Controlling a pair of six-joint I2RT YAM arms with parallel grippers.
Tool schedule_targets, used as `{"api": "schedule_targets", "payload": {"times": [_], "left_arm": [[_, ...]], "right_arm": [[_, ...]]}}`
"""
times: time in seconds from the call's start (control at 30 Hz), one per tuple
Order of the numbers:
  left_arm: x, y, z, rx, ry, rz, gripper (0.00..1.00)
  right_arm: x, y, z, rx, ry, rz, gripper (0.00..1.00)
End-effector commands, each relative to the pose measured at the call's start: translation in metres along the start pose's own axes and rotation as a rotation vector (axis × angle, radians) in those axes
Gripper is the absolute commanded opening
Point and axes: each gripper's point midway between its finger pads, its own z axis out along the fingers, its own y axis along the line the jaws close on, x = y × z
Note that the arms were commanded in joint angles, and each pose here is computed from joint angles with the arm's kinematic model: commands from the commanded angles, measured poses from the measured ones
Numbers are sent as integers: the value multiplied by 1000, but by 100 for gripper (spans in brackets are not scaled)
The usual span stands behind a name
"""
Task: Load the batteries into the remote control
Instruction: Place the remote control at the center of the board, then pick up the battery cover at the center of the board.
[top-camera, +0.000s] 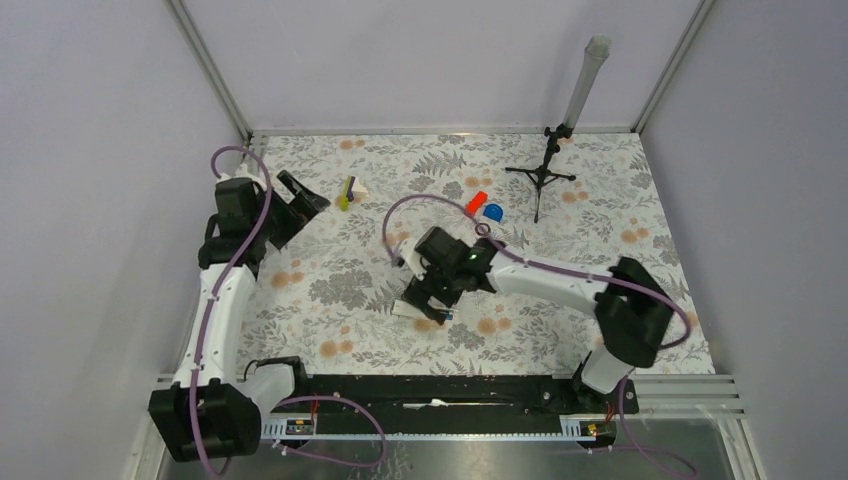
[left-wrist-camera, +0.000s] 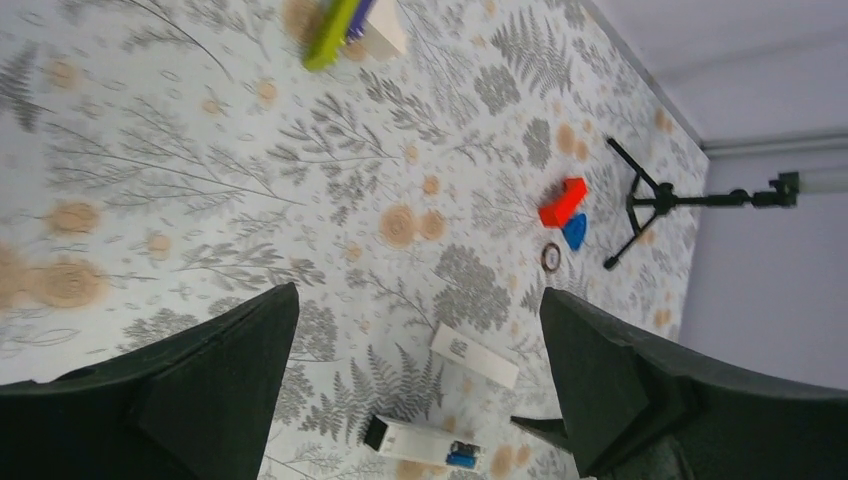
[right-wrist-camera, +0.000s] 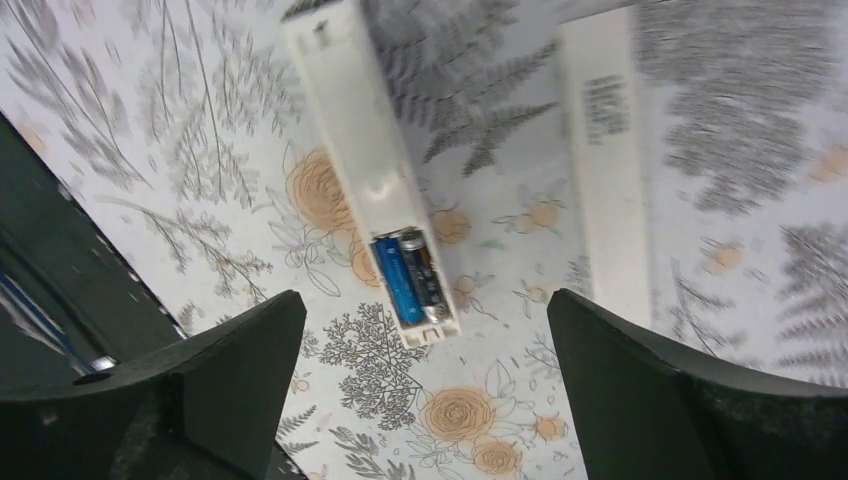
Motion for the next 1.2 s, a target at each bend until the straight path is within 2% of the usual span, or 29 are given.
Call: {"api": "schedule_targets", "payload": {"times": [0.0,0.1,0.2,0.23,0.37,0.63,0.9,1.17], "left_arm": [[40,-32,16,175,153,-18,98],[83,-48,32,213,288,-14,95],[120,-66,47,250,400,-14,88],[142,-73,58,247,454,-2,82],[172,-73,77,212,532,30,74],[216,-60,105,164,643,22,63],[222,-65,121,215,620,65,57],[240,-52,125,154,694,3,52]], "right_arm": [[-35,-45,-51,124,-248,413,100],[-6,-95,-58,227,-269,784,96],[27,-106,-51,279,-211,998,87],[44,-105,-43,302,-173,1109,85],[57,-101,-28,275,-152,1268,80],[65,-104,-2,272,-95,1323,66],[62,-106,15,253,-94,1334,59],[56,-110,24,235,-102,1327,53]]}}
